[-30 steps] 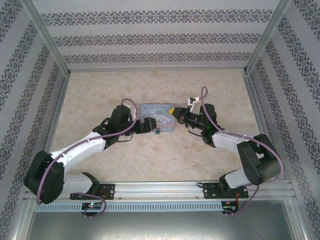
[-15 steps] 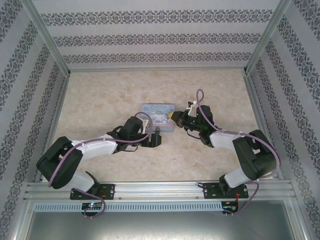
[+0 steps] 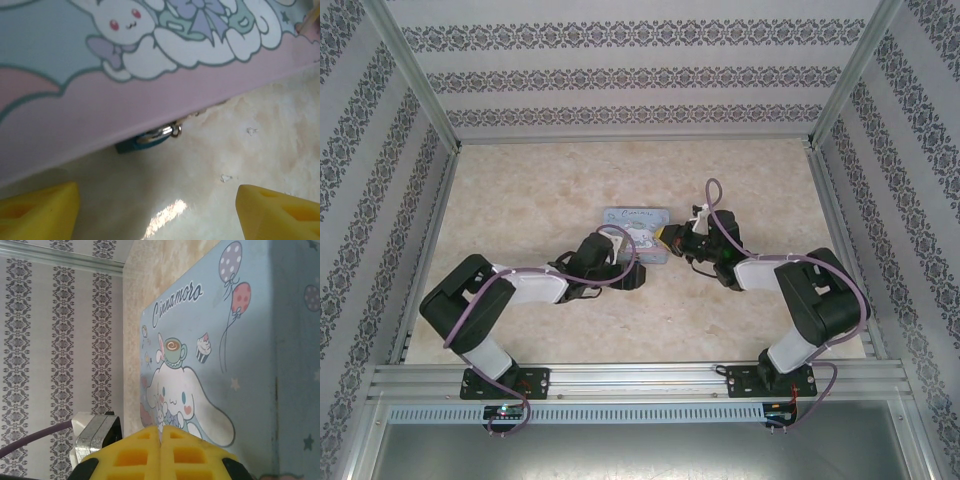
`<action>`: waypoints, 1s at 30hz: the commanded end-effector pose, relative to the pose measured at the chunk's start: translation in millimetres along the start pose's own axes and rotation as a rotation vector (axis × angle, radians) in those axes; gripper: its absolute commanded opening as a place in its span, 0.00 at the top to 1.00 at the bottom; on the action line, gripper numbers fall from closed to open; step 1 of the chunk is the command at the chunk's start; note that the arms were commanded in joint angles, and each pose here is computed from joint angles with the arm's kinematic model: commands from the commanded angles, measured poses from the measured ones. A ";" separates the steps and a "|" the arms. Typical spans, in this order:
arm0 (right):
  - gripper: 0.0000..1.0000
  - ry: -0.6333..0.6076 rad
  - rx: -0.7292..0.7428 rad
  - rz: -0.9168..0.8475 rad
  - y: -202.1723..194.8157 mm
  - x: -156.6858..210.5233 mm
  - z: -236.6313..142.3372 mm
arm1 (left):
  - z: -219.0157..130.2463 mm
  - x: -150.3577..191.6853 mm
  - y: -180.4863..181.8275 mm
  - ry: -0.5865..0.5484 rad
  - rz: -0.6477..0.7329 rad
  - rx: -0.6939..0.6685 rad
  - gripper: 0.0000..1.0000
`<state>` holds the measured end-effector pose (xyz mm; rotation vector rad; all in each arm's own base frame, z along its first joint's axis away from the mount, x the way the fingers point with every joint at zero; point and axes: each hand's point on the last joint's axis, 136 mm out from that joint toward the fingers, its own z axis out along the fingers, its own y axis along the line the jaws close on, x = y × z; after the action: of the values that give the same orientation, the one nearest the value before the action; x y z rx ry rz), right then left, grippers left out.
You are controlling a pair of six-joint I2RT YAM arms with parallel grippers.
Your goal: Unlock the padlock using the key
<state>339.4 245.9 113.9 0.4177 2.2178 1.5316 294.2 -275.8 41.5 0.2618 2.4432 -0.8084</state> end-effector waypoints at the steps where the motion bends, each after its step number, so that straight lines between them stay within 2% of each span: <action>1: 1.00 -0.001 -0.022 -0.016 3.4 -9.0 6.0 | 7.1 -27.7 -19.0 -0.086 0.070 0.046 0.19; 12: 1.00 -0.008 -0.032 0.012 0.2 -21.0 12.7 | 32.0 -24.0 -11.0 -0.093 0.080 0.049 0.23; 25: 1.00 -0.016 -0.026 0.017 -2.2 -20.7 8.8 | 36.1 -24.2 -14.8 -0.125 0.079 0.077 0.25; 30: 1.00 -0.020 -0.026 0.015 -1.9 -20.1 7.3 | 35.0 -23.6 -2.6 -0.141 0.139 -0.070 0.25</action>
<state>356.7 244.5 103.2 0.4647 2.2252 1.5469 329.6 -302.1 40.1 0.2926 2.2854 -0.7828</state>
